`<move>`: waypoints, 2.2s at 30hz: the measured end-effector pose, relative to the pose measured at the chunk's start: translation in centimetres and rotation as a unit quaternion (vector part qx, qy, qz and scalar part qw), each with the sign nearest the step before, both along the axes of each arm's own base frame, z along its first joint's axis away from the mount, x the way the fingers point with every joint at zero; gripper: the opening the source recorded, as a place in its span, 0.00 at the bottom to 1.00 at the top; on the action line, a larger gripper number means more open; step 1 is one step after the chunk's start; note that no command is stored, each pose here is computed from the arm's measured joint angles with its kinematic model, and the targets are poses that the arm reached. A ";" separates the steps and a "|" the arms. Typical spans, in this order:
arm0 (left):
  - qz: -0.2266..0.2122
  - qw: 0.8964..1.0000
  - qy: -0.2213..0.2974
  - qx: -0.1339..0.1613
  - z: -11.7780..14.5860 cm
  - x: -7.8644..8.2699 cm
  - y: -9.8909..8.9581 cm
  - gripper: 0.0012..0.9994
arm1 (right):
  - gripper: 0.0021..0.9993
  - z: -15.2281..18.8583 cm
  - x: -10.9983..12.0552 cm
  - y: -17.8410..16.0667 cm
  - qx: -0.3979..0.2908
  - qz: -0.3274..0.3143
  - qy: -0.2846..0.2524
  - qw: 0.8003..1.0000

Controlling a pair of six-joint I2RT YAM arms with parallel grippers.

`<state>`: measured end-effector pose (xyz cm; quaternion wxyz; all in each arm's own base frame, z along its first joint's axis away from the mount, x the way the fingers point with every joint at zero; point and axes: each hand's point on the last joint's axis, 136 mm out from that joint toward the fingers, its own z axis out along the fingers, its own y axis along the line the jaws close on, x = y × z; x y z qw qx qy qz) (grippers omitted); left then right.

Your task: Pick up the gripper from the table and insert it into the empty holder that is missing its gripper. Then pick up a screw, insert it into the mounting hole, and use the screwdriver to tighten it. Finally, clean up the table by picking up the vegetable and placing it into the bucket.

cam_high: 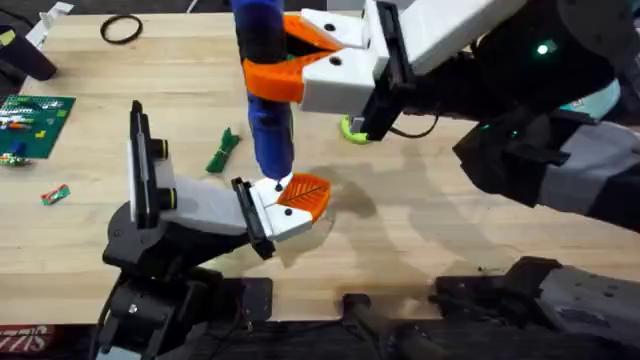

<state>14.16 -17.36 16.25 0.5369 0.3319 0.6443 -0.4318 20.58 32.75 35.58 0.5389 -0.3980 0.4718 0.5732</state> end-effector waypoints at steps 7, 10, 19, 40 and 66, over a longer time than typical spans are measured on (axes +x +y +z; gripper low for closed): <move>0.000 1.000 0.000 0.000 0.0 0.0 0.0 0.02 | 0.05 0.0 0.0 0.0 0.000 0.000 0.002 1.000; 0.000 1.000 0.000 0.000 0.0 0.0 0.0 0.02 | 0.05 0.0 0.0 0.0 0.000 0.001 0.005 1.000; 0.000 1.000 0.000 0.000 0.0 0.0 0.0 0.02 | 0.05 -0.2 0.1 0.0 -0.003 0.003 0.017 1.000; 0.000 1.000 0.001 0.000 0.0 0.0 0.0 0.02 | 0.05 -0.8 0.5 0.1 -0.013 -0.002 0.032 0.999; 0.001 1.000 0.001 -0.001 0.0 0.0 0.0 0.02 | 0.05 -0.2 -0.1 0.1 -0.008 0.010 0.019 1.000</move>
